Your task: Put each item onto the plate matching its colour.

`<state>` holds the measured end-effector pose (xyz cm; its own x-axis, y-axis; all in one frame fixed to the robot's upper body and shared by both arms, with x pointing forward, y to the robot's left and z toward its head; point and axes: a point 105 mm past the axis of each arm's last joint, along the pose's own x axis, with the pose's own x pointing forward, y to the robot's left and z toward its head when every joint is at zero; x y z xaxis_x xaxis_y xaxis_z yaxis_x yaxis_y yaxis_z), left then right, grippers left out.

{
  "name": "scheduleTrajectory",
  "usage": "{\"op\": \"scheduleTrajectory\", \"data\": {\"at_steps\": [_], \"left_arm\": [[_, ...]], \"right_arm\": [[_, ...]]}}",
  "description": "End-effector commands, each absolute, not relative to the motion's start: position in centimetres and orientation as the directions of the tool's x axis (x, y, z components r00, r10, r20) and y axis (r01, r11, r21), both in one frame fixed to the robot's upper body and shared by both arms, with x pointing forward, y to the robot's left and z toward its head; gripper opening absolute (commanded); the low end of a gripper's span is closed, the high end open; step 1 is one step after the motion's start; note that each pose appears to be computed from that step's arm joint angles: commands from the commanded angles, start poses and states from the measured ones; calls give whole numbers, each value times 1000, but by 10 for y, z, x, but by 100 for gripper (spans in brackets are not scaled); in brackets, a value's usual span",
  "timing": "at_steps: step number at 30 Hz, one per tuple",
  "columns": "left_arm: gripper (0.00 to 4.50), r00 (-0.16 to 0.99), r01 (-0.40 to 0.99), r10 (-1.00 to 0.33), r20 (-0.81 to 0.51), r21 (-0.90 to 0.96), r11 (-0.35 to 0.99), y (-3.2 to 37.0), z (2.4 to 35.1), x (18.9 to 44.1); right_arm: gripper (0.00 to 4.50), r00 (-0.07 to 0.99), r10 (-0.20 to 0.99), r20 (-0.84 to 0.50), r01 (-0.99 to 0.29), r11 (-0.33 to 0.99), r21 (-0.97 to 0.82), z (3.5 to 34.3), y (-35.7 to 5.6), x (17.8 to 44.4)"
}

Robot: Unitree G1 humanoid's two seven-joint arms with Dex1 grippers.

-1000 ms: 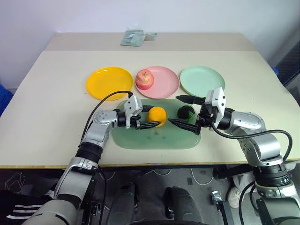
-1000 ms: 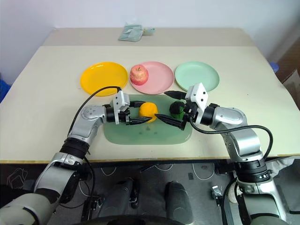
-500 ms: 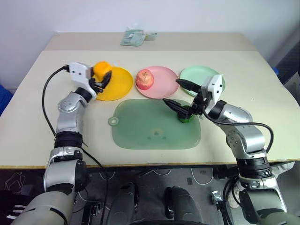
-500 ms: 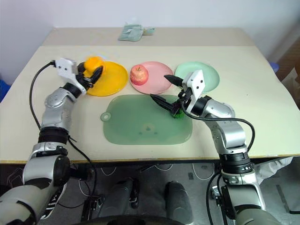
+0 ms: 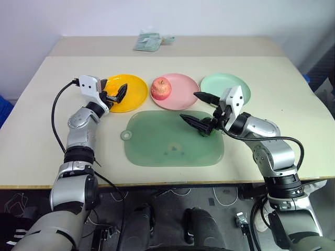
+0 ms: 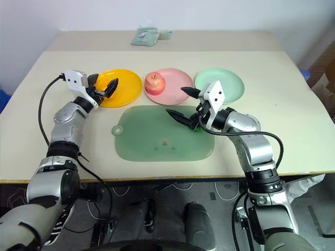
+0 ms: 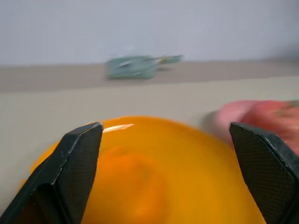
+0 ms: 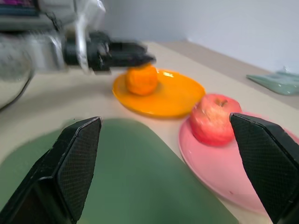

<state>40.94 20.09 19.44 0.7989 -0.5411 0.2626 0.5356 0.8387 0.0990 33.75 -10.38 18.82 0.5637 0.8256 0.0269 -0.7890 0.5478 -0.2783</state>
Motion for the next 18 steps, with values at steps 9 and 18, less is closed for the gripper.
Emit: {"op": "scheduleTrajectory", "data": {"at_steps": [9, 18], "left_arm": [[447, 390, 905, -921, 3, 181, 384, 181, 185, 306], [447, 382, 914, -924, -9, 150, 376, 178, 181, 301]], "right_arm": [[450, 658, 740, -142, -746, 615, -253, 165, -125, 359], [450, 677, 696, -239, -734, 615, -287, 146, -140, 363]]}}
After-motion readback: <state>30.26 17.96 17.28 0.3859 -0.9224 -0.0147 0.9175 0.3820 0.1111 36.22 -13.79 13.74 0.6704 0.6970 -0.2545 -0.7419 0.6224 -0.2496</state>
